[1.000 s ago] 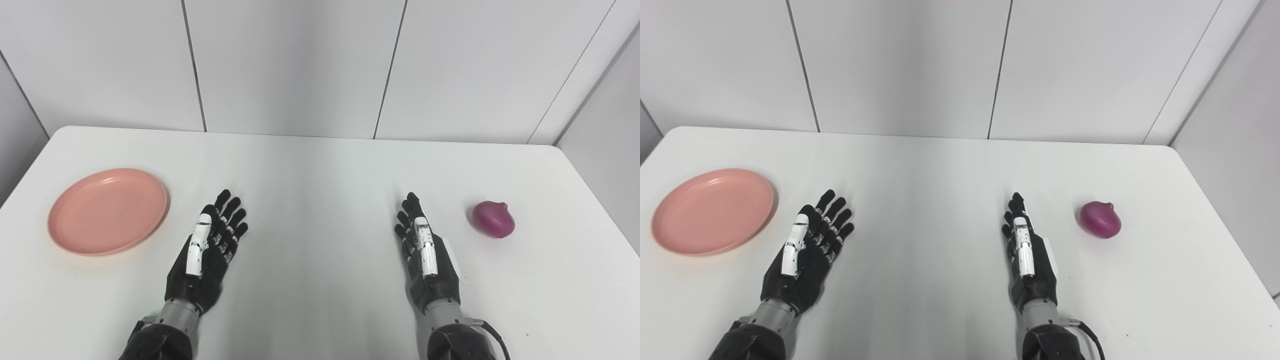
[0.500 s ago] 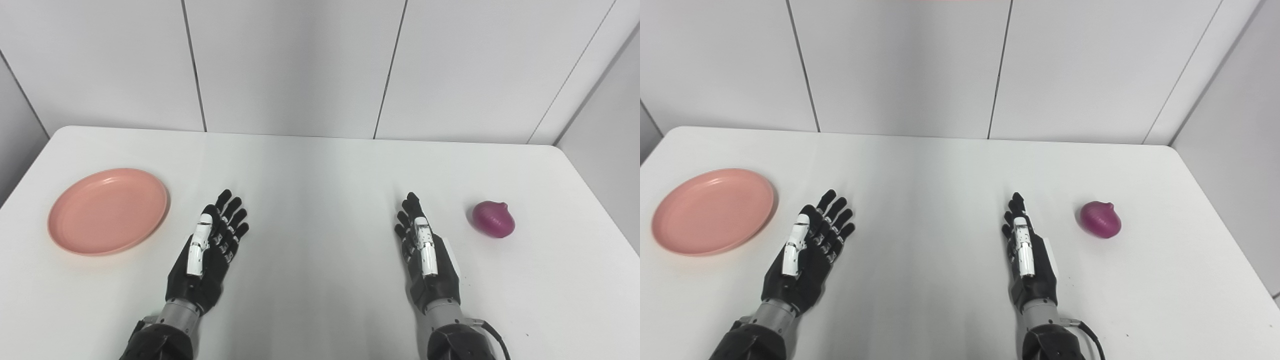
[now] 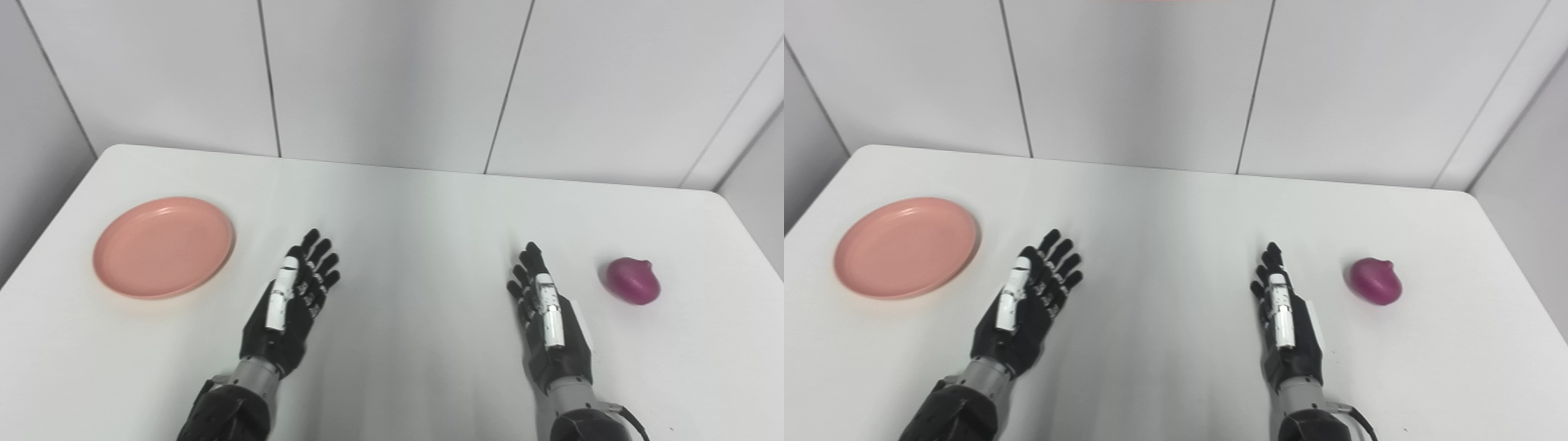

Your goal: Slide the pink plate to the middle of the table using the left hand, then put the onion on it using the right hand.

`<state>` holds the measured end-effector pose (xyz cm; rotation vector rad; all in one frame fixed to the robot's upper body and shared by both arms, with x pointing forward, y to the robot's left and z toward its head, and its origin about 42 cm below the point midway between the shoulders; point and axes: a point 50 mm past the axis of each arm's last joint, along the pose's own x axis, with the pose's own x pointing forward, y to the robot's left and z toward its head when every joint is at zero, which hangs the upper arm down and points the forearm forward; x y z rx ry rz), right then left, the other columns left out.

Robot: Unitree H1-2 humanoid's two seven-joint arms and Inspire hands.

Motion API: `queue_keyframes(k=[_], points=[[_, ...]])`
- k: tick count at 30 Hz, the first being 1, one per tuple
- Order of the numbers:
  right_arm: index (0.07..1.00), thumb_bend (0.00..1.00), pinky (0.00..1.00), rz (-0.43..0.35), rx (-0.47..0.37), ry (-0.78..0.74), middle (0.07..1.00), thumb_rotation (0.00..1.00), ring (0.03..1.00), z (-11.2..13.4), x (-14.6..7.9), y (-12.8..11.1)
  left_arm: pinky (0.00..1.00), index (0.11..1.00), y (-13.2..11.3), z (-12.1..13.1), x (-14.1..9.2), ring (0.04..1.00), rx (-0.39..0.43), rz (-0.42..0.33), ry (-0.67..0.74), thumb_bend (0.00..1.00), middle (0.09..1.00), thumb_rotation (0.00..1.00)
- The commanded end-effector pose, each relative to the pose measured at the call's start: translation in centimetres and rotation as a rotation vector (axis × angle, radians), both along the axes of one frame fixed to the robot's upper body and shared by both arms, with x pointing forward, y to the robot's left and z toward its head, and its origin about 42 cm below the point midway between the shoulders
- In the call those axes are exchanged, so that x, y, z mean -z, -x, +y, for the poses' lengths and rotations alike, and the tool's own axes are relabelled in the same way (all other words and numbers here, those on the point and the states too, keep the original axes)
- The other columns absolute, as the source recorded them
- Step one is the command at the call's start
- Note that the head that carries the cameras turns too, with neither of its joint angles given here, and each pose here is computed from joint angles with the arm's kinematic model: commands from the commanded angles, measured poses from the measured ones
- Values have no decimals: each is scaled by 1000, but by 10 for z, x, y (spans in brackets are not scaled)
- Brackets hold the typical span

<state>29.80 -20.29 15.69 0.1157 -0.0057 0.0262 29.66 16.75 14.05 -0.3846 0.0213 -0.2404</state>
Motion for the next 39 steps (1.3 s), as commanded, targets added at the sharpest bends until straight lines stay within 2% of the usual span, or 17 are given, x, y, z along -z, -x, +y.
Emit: queue_keyframes(k=[1,16,27,29,32,35,39], points=[[1000,192,1000,-49,-7,-8,1000,1000,1000,-4,-8,-1,991,993,-1,-7,-1,988,3,-19,7,464,999,1000],[1000,148,1000,-52,0,-33,1000,1000,1000,-26,-4,-4,1000,996,-5,-46,9,995,3,-4,12,450,1000,1000],[1000,203,1000,-28,1,-30,1000,1000,1000,-34,4,-11,995,988,-12,-67,17,988,-3,7,16,425,1000,1000],[1000,282,1000,-35,0,-28,1000,990,1000,-38,10,-15,983,985,-13,-69,19,982,-4,5,14,426,994,1000],[1000,334,1000,-25,22,-42,1000,950,1000,-39,12,-17,978,985,-16,-73,21,982,0,-3,16,424,993,1000],[1000,283,1000,-30,28,-47,1000,938,1000,-38,10,-17,968,981,-19,-77,24,977,-2,-8,9,430,989,1000],[998,285,1000,-24,34,-63,1000,929,1000,-37,10,-16,969,979,-20,-80,26,973,-1,-1,13,436,985,1000]])
